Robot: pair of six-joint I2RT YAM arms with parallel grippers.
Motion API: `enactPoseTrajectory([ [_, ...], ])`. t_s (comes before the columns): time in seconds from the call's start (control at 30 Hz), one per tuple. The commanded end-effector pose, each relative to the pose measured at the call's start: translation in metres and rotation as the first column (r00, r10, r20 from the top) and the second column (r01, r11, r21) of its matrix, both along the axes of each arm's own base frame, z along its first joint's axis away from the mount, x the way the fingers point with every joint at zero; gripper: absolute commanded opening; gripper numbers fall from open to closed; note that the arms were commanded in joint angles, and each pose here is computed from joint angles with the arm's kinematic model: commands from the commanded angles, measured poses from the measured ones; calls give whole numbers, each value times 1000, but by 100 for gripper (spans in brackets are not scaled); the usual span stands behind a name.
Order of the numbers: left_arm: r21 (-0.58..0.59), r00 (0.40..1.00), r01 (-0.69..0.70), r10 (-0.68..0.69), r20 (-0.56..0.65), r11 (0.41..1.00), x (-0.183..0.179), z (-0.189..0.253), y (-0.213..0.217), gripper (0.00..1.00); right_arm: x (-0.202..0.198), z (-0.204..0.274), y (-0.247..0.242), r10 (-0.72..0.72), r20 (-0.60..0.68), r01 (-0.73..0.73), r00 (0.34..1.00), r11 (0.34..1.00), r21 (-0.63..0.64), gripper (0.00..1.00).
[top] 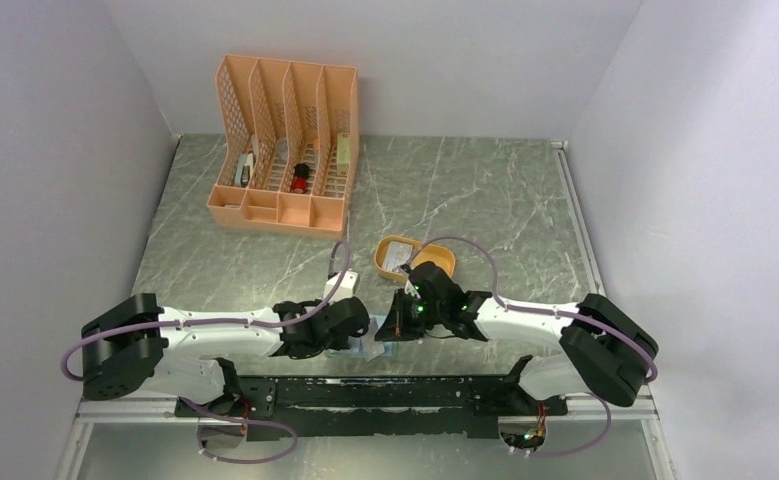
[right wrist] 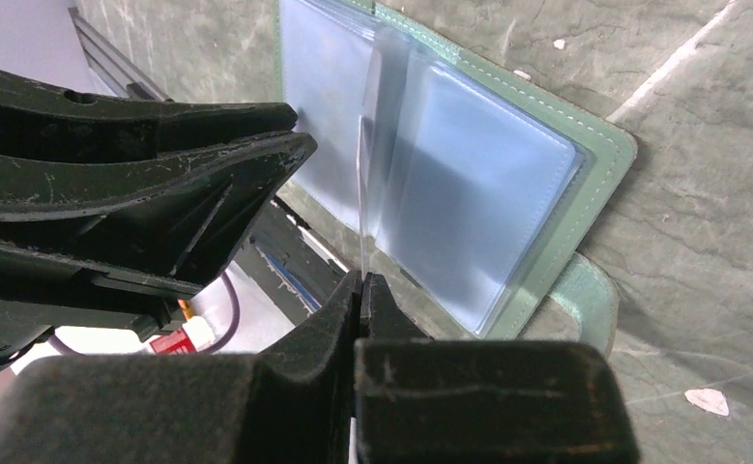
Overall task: Put the credit cards into the card holder
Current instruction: Insert the credit card into the card holder.
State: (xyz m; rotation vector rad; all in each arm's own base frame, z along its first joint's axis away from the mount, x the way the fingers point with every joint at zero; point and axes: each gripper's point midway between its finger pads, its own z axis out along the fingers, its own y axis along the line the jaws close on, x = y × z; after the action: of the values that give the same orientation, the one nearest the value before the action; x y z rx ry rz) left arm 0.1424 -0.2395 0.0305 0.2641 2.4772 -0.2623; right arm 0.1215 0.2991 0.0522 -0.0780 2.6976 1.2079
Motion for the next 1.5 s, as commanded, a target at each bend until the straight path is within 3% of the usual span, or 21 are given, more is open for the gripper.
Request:
enactPoseTrajectory([
  [0.0,23,1000,-14,14,-10,1000,-2,-6,10,25,1,0,4,12,-1,-12,1000,1000,17,0],
  [0.73,11,999,-36,36,18,999,-1,14,23,26,8,-10,11,-43,-8,43,999,997,71,0],
  [1.1,71,991,-131,132,1,989,-5,-5,63,26,9,-8,17,-27,-4,27,1000,995,91,0],
  [1.47,100,994,-99,103,-46,990,-7,-21,57,23,8,-5,24,-9,3,8,1000,991,136,0],
])
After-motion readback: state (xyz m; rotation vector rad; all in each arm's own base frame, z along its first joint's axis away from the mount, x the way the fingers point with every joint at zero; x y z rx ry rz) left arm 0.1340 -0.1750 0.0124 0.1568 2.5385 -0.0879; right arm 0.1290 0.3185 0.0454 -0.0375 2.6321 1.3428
